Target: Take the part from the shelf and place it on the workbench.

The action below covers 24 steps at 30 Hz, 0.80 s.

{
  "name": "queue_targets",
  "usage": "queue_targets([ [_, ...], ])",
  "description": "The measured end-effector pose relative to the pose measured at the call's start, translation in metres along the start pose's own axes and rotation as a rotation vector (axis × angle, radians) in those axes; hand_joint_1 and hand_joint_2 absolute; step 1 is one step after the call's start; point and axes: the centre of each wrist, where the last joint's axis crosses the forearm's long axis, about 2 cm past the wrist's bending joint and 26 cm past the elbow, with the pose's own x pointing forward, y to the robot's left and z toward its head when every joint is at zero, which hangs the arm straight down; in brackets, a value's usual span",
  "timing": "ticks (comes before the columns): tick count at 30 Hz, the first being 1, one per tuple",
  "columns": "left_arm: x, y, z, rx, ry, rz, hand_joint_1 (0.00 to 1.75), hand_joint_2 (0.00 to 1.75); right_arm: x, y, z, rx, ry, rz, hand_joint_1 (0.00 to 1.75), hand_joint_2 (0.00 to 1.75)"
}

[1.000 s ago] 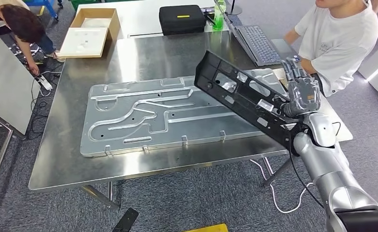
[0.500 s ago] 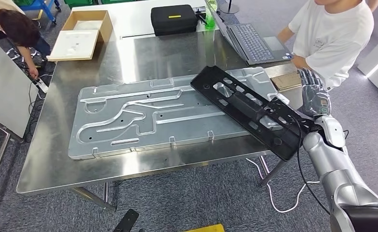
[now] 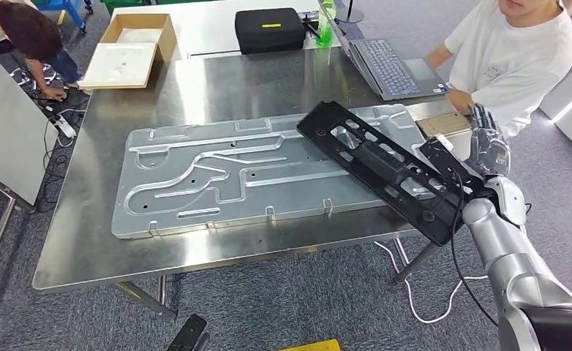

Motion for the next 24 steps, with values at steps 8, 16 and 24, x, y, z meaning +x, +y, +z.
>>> queue_targets([
  [8, 0.000, -0.001, 0.000, -0.010, 0.005, -0.008, 0.00, 0.00, 0.048, 0.003, 0.032, -0.209, -0.325, -0.013, 0.00, 0.00],
  [16, -0.001, -0.001, 0.001, -0.010, 0.008, -0.009, 0.00, 0.00, 0.175, 0.022, 0.102, -0.230, -0.765, 0.038, 0.00, 0.00],
  [24, -0.004, -0.005, 0.004, -0.011, 0.023, -0.008, 0.00, 0.00, 0.223, 0.021, 0.146, -0.276, -0.930, -0.043, 0.00, 0.00],
])
